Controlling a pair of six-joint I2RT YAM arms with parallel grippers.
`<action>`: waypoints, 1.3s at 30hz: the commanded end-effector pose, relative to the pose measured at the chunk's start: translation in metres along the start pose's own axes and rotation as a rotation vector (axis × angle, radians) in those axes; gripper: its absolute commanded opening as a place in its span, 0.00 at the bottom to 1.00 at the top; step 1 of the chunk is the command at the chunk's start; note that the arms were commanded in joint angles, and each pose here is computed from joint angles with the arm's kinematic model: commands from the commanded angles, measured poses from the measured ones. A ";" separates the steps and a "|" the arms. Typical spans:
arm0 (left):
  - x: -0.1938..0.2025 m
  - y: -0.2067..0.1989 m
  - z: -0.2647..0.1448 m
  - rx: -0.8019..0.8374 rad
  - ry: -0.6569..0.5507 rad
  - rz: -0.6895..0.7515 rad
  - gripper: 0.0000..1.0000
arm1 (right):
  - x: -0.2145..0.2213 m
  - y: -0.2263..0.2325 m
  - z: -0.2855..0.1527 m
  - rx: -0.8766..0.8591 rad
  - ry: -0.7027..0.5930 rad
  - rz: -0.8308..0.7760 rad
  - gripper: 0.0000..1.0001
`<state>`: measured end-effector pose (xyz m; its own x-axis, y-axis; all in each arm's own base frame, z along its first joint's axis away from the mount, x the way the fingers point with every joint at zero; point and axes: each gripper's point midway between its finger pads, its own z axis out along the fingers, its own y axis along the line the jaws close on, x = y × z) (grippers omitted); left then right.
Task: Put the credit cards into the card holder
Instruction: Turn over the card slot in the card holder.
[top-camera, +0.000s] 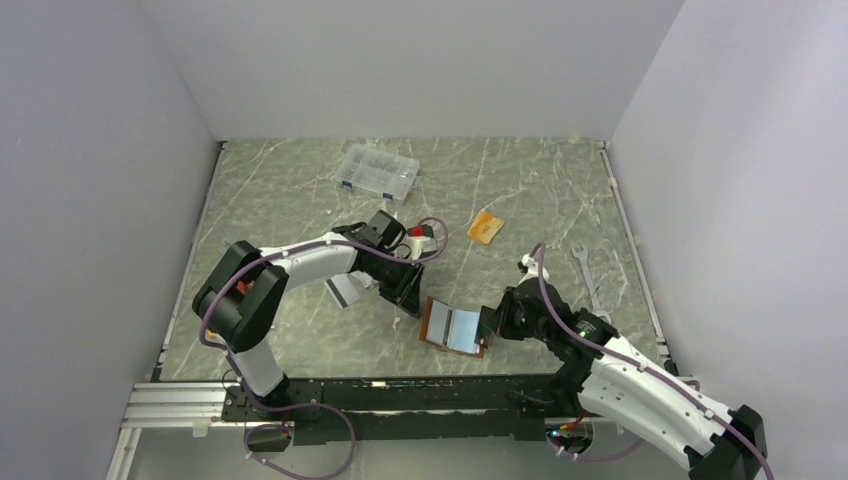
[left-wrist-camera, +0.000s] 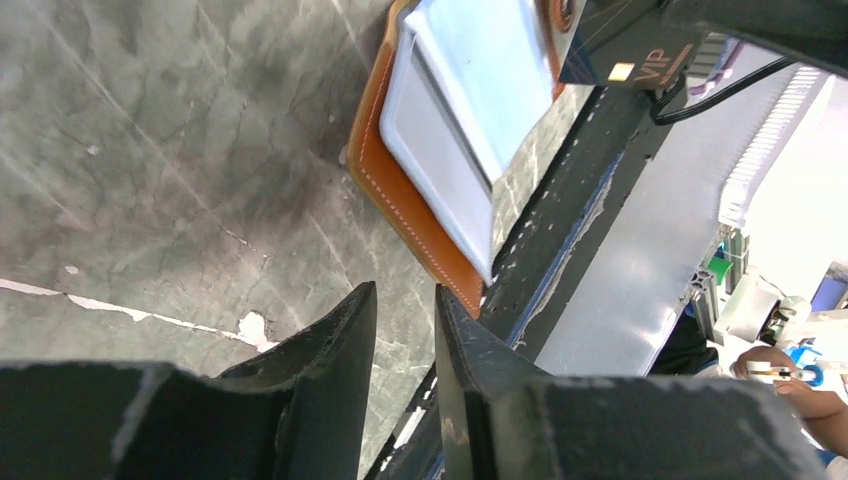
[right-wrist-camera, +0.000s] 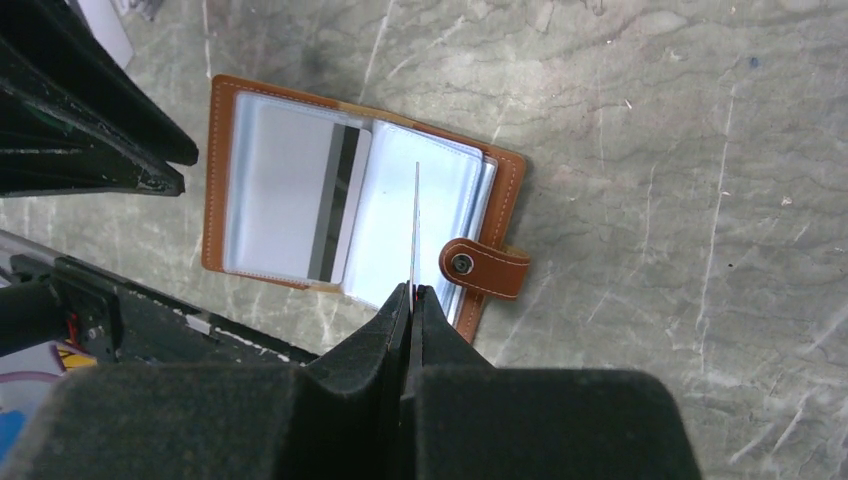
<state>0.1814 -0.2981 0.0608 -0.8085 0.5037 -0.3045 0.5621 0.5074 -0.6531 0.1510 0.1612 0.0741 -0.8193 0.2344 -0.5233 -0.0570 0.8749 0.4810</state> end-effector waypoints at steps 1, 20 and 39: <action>-0.020 -0.018 -0.015 0.066 -0.036 0.038 0.35 | -0.007 0.008 -0.012 -0.026 -0.022 -0.001 0.00; -0.017 -0.022 -0.013 0.096 -0.047 0.021 0.32 | 0.006 -0.005 0.001 0.040 0.013 -0.010 0.00; -0.016 -0.022 -0.008 0.071 -0.027 0.046 0.29 | 0.010 0.000 0.010 0.001 0.002 0.026 0.00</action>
<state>0.1819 -0.3075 0.0790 -0.8072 0.4980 -0.3170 0.5536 0.4520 -0.6995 0.1441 0.1613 0.0584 -0.8377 0.2215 -0.4993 -0.0369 0.8890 0.4564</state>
